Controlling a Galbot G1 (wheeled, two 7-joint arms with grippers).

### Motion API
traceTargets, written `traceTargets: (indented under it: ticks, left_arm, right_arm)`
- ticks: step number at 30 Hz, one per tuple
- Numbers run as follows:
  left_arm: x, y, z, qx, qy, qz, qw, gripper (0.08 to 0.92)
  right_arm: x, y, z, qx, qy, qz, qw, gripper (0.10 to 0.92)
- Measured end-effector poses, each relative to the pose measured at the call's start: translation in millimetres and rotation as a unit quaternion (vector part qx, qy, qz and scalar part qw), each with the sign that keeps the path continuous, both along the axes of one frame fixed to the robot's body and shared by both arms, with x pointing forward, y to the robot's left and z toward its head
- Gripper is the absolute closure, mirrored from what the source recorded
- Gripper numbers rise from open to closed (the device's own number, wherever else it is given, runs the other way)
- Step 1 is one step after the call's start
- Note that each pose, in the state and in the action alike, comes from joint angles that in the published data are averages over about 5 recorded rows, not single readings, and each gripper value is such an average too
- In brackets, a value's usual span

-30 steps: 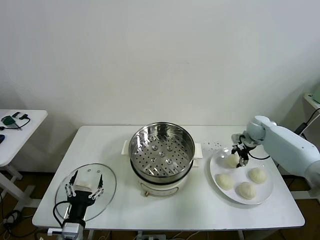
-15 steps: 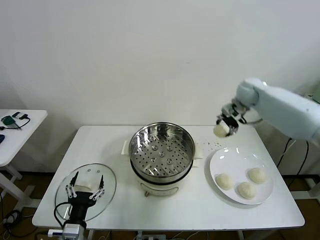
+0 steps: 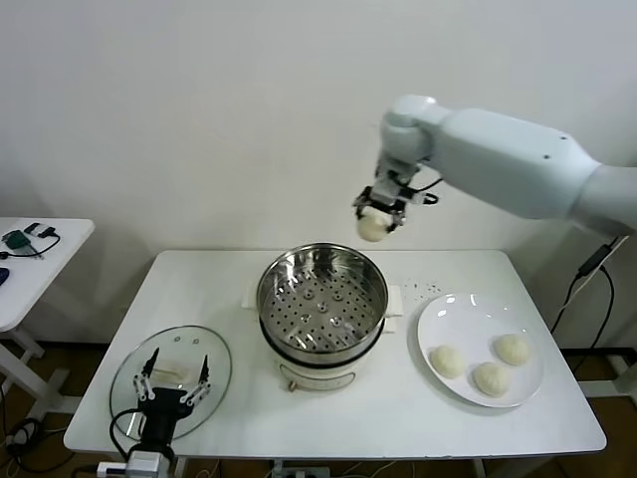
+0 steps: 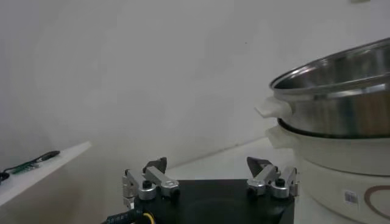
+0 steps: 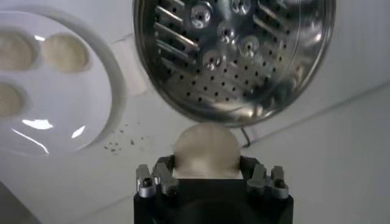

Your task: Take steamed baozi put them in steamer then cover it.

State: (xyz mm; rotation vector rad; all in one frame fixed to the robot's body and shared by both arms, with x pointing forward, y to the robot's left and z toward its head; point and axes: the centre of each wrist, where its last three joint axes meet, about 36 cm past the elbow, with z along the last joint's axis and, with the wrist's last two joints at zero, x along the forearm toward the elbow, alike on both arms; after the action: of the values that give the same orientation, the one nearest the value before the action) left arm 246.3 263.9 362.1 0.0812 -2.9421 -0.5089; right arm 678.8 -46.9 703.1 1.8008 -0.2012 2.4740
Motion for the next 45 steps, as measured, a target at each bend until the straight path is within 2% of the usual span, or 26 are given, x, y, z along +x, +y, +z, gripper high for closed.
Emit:
traceTargets:
  ticks: [12, 22, 26, 31, 38, 45]
  left_arm:
    - [2, -2, -1, -0.005, -0.002, 0.004, 1.0, 0.177]
    - [1, -2, -4, -0.009, 0.001, 0.006, 1.0, 0.177]
    - [1, 0, -4, -0.008, 0.002, 0.007, 1.0, 0.177]
    - [3, 1, -4, -0.007, 0.001, 0.008, 1.0, 0.177]
    - [3, 2, -3, -0.006, 0.001, 0.008, 1.0, 0.177]
    - [4, 3, -2, -0.001, 0.002, 0.009, 1.0, 0.177]
  right_arm:
    - [-19, 56, -68, -0.049, 0.0, 0.101, 0.994, 0.31]
    - [-22, 65, -107, -0.072, -0.008, 0.126, 0.989, 0.306]
    - [-23, 66, -116, -0.074, -0.008, 0.129, 0.989, 0.28]
    - [-24, 64, -122, -0.073, -0.006, 0.129, 0.989, 0.209]
    - [-23, 55, -115, -0.062, -0.003, 0.124, 0.99, 0.2]
    - [-21, 26, -76, -0.035, -0.008, 0.105, 0.994, 0.2]
